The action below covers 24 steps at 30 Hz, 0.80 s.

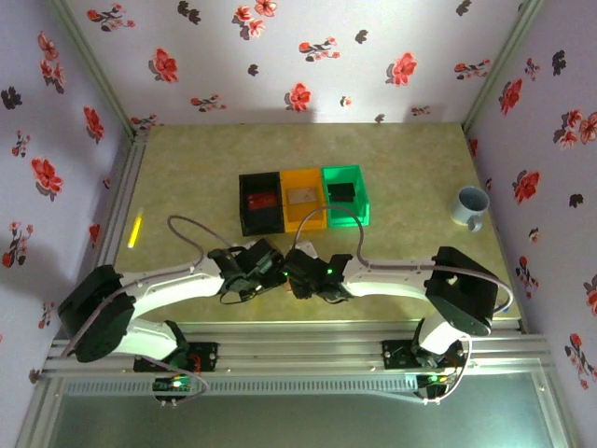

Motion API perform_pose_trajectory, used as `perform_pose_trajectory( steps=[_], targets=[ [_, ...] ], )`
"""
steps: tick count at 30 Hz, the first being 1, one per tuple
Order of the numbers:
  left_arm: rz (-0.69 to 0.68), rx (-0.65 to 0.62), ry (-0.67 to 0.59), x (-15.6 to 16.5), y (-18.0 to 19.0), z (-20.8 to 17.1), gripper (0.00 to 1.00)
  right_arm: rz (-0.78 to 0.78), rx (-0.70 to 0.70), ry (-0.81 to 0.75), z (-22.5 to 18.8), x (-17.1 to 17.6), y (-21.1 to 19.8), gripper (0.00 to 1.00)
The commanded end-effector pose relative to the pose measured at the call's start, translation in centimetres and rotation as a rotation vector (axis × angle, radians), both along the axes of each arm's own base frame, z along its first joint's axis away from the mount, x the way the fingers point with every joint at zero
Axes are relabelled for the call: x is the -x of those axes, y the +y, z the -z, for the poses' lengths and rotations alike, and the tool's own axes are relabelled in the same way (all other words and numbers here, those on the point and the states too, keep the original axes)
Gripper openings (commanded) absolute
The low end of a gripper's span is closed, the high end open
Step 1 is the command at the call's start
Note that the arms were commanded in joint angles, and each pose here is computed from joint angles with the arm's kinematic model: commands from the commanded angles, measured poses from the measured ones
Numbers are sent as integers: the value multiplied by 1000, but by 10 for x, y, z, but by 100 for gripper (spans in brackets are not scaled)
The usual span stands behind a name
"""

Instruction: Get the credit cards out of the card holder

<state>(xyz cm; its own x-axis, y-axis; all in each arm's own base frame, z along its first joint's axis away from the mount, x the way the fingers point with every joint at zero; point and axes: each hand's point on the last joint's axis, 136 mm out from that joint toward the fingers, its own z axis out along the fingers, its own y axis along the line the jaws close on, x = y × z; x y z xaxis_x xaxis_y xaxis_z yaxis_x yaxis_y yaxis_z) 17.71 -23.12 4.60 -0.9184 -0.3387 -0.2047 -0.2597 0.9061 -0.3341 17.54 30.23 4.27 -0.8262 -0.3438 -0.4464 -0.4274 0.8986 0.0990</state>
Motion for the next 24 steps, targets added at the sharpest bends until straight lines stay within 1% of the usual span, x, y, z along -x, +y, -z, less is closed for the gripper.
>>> perform_pose_trajectory(
  steps=[1, 5, 11, 15, 19, 24],
  targets=[
    [-9, 39, 1, -7, -11, -2, 76, 32, 7, -24, 8, -7, -4, 40],
    [-19, 35, 21, -8, -11, 5, 76, 38, 10, -10, 15, -7, -4, 39],
    [-34, 2, 63, -5, -7, 20, 76, 67, 4, 21, 30, -5, -12, 31],
    [-37, -16, 99, -2, -6, 31, 77, 74, -16, 43, 39, -1, -15, 22],
    [-36, -27, 135, 2, -8, 41, 77, 73, -31, 56, 43, 3, -17, 15],
    [-35, -37, 167, 5, -9, 53, 77, 67, -68, 53, 38, 6, -19, 7]
  ],
)
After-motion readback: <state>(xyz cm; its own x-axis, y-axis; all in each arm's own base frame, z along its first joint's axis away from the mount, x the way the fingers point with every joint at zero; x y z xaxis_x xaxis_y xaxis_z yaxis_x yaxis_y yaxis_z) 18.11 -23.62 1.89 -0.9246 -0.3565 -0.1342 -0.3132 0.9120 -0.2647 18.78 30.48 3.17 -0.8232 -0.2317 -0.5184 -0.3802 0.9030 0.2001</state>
